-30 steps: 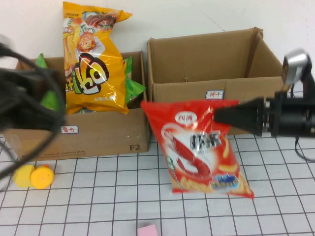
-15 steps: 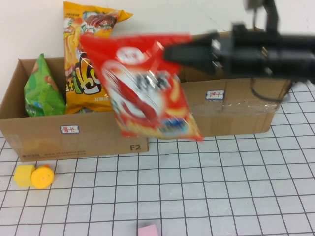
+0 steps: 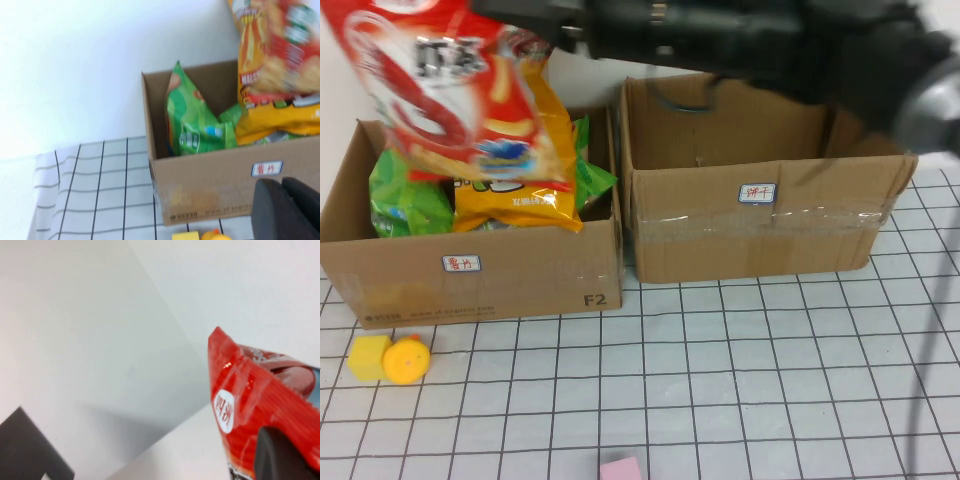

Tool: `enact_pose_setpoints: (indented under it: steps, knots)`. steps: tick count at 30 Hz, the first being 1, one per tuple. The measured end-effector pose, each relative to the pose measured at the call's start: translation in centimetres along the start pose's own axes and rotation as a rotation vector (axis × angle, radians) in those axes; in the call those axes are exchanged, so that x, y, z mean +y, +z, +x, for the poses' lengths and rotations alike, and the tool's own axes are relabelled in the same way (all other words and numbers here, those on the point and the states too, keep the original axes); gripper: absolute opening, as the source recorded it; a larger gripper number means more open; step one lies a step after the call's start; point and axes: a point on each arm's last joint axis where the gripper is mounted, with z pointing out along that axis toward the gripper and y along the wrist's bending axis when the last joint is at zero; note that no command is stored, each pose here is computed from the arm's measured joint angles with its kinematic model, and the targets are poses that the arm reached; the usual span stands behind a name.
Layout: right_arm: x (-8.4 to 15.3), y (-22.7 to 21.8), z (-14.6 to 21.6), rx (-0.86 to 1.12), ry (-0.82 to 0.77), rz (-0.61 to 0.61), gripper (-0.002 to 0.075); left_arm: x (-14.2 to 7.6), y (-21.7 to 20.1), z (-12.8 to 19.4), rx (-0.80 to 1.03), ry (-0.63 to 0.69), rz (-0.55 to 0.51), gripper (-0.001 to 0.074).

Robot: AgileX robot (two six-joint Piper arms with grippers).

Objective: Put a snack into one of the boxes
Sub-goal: Place the potato chip in the potato chip box

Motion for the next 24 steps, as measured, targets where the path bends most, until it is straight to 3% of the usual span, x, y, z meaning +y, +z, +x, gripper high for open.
enact_pose_setpoints:
  steps: [12,19,24]
  knots:
    - [-5.3,5.5,1.8,-0.158,-0.009,0.071,0.0000,-0.1,-0.2,1.5,0.013,-0.004,-0.003,-0.0001]
    - [-6.6,7.5,5.2,-0.132,0.042,0.096,0.0000,-0.1,-0.2,1.5,0.013,-0.010,-0.003,-0.0001]
    - [-8.1,7.5,5.5,-0.175,0.005,0.198,0.0000,-0.1,-0.2,1.5,0.013,-0.011,-0.003,-0.0001]
